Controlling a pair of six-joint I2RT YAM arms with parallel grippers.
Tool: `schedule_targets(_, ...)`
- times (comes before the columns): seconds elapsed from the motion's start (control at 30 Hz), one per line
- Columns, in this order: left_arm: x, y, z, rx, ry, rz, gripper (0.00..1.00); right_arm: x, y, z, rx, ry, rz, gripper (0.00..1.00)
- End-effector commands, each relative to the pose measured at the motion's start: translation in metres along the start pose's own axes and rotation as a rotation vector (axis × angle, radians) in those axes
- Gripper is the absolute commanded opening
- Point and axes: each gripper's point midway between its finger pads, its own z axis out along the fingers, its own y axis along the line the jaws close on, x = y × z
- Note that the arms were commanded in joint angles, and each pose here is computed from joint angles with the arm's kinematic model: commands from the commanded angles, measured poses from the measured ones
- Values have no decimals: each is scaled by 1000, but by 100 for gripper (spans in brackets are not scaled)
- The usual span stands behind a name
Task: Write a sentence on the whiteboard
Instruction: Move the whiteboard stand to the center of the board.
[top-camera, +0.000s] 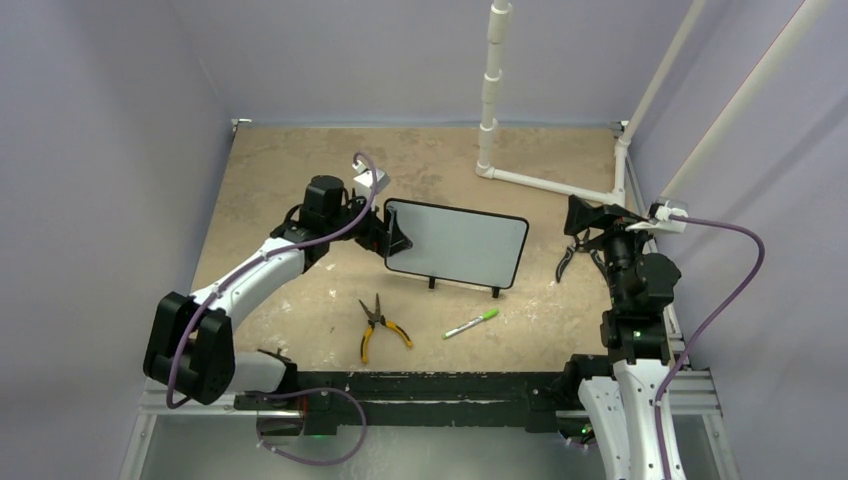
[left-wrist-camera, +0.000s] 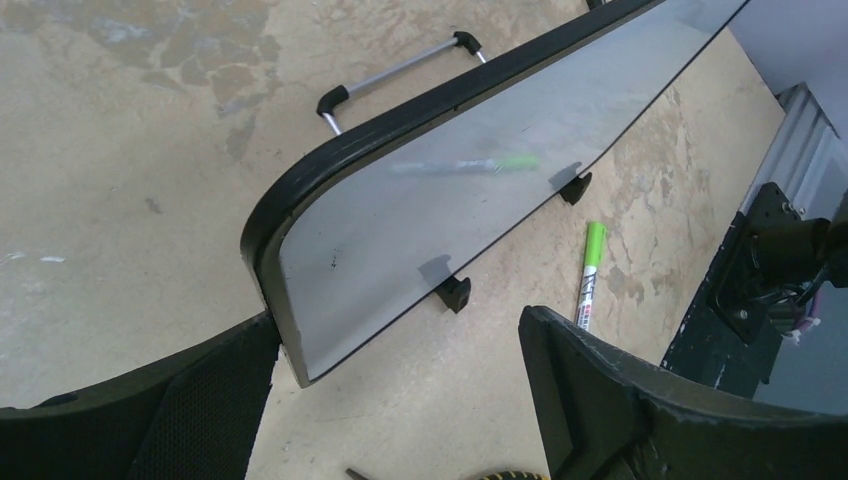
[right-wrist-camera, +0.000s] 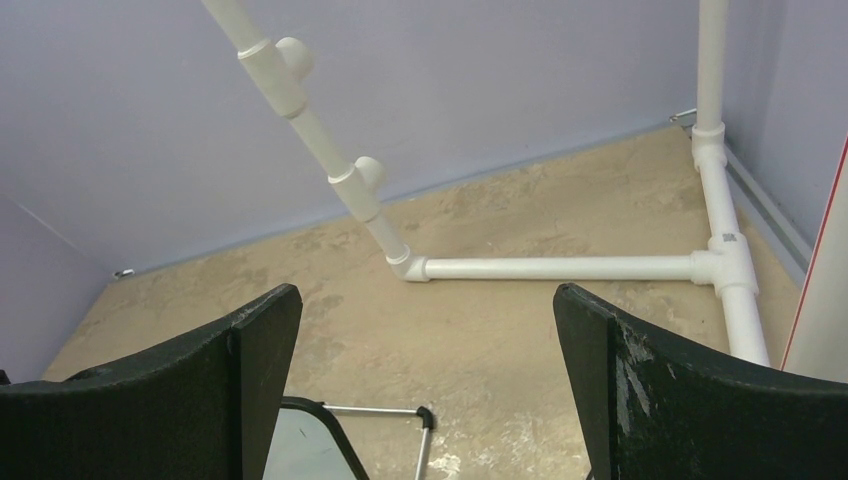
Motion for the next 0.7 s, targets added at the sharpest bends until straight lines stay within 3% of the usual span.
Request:
schedule_targets(0.0,-15,-21,5,23,-46,75,89,-6,5,3,-28,-24,-12,99)
schedule_targets(0.33,-14,-35,18,-59,-39,38,92,-9,6,0,-26,-25,-12,99)
schedule_targets(0.53,-2,5,-6,-316,-35,13,93,-10,6,-1,-26,-27,-14,99)
schedule_targets(0.67,-8,21,-44,-480,-129,16,93,-10,7,-2,-29,-27,-12,99)
